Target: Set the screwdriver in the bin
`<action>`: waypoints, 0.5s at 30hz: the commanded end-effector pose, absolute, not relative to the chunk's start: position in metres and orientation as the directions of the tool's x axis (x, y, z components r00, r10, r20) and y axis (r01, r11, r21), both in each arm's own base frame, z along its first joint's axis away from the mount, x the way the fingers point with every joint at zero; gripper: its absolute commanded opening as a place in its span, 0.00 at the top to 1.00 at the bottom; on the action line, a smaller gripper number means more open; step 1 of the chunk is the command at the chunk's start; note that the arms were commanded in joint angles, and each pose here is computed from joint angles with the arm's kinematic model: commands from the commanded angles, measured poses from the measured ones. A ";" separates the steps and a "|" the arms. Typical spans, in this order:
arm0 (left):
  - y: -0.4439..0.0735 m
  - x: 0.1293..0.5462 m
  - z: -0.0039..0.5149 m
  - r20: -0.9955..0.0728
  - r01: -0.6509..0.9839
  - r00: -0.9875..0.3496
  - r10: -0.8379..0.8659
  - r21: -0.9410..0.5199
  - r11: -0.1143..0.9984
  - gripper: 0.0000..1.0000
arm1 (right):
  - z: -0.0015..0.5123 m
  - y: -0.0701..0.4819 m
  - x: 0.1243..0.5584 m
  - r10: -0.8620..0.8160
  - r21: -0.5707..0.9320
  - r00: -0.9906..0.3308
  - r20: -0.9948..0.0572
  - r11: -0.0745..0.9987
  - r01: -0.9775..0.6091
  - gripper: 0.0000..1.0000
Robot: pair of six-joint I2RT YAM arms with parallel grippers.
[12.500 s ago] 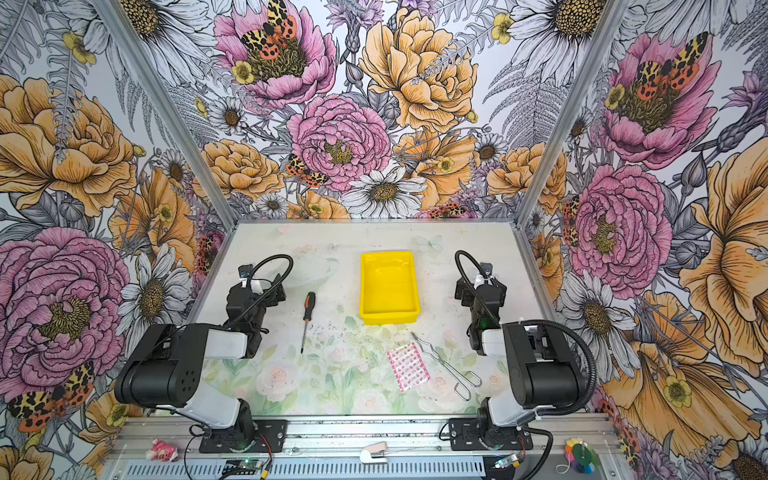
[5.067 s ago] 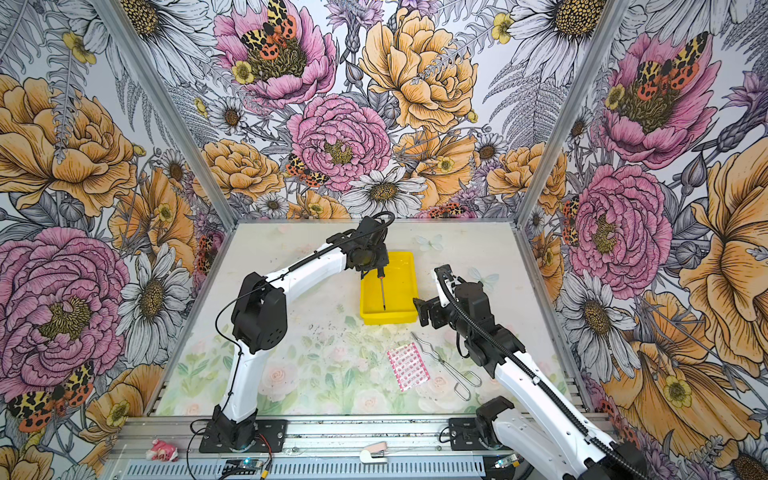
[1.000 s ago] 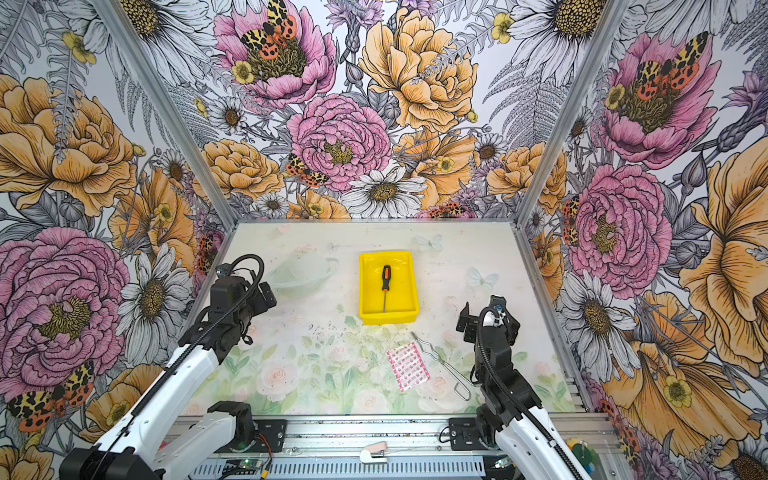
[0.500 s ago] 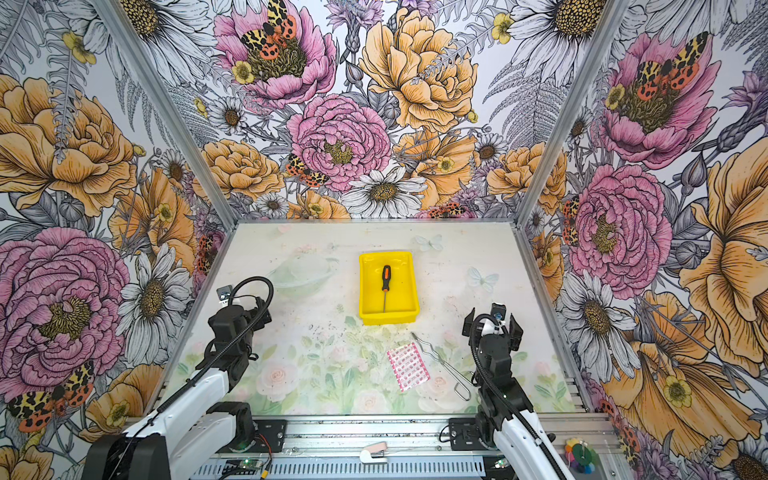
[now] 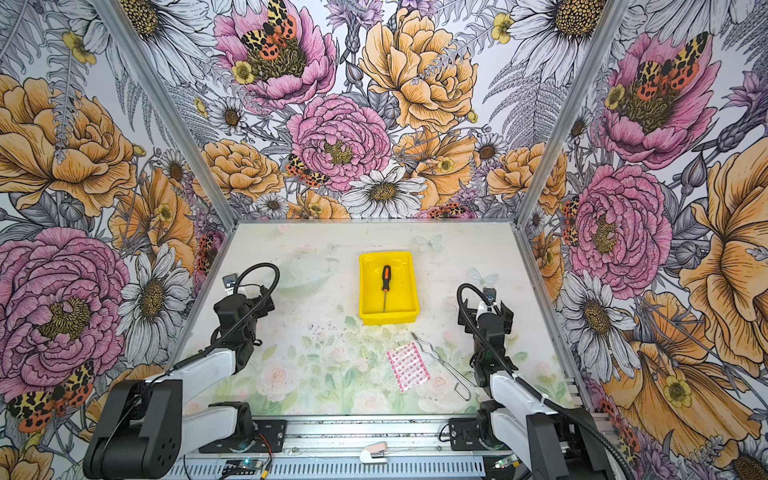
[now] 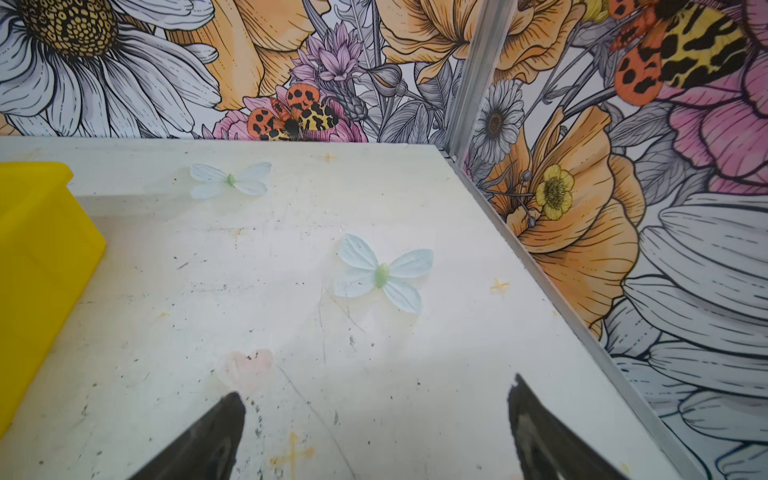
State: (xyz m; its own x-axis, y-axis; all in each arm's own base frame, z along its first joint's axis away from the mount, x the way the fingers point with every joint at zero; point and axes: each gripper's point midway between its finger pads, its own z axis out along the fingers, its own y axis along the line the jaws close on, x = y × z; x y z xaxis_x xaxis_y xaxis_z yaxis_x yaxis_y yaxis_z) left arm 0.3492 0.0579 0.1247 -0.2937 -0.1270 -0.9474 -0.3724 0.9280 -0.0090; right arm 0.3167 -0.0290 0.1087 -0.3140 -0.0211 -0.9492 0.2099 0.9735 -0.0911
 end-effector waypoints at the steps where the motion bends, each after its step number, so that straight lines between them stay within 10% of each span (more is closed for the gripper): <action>1: 0.057 0.368 0.152 -0.970 -0.354 -0.180 -0.166 -0.093 0.931 0.01 | 0.152 -0.028 0.341 0.012 -0.015 -0.135 -0.991 0.980 0.198 0.01; 15: 0.051 0.397 0.144 -0.979 -0.291 -0.166 -0.121 -0.069 0.954 0.01 | 0.115 -0.034 0.392 0.022 -0.023 -0.226 -0.974 0.981 0.192 0.00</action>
